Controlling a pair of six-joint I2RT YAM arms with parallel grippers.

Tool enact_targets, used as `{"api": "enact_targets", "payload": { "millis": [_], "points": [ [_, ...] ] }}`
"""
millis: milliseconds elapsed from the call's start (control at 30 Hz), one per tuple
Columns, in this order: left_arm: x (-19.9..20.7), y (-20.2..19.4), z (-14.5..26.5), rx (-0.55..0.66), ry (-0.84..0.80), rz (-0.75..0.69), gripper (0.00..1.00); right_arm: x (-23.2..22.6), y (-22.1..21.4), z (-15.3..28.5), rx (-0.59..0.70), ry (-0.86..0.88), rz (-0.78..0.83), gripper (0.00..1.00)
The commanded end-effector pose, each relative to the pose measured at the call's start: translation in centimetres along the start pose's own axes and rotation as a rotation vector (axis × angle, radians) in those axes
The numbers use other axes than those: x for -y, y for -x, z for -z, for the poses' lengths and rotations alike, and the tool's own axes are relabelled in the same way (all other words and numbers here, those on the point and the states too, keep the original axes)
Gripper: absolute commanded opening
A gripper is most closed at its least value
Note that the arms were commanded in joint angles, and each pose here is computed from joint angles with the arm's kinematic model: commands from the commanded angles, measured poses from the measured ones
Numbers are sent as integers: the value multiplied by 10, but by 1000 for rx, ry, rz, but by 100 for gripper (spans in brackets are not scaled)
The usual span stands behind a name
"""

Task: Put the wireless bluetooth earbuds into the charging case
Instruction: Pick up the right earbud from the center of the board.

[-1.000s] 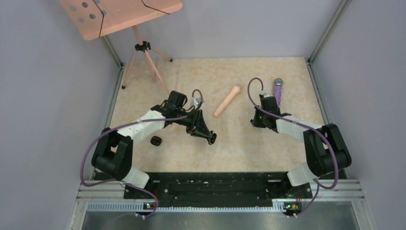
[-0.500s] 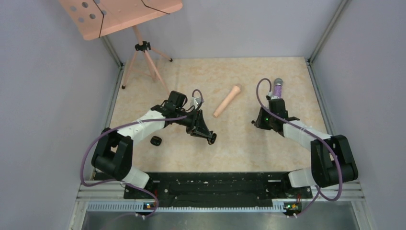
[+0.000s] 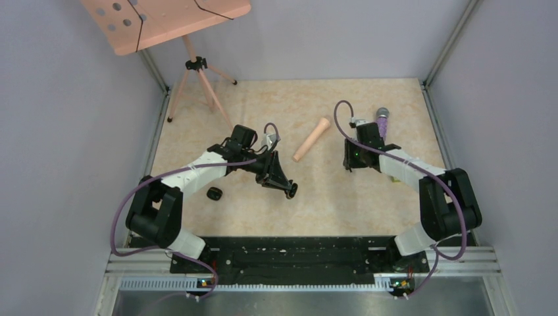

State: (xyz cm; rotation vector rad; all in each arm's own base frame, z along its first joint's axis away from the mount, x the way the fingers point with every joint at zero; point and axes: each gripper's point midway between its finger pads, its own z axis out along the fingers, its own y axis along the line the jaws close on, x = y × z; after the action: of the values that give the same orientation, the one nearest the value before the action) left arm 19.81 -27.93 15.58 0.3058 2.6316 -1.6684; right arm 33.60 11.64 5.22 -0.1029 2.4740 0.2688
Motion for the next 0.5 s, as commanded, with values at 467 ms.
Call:
{"api": "enact_targets", "payload": {
  "millis": [467],
  "points": [
    [15,7,6,17,-25,-57,0,7,-14,-25,-149,-86,190,36]
  ]
}}
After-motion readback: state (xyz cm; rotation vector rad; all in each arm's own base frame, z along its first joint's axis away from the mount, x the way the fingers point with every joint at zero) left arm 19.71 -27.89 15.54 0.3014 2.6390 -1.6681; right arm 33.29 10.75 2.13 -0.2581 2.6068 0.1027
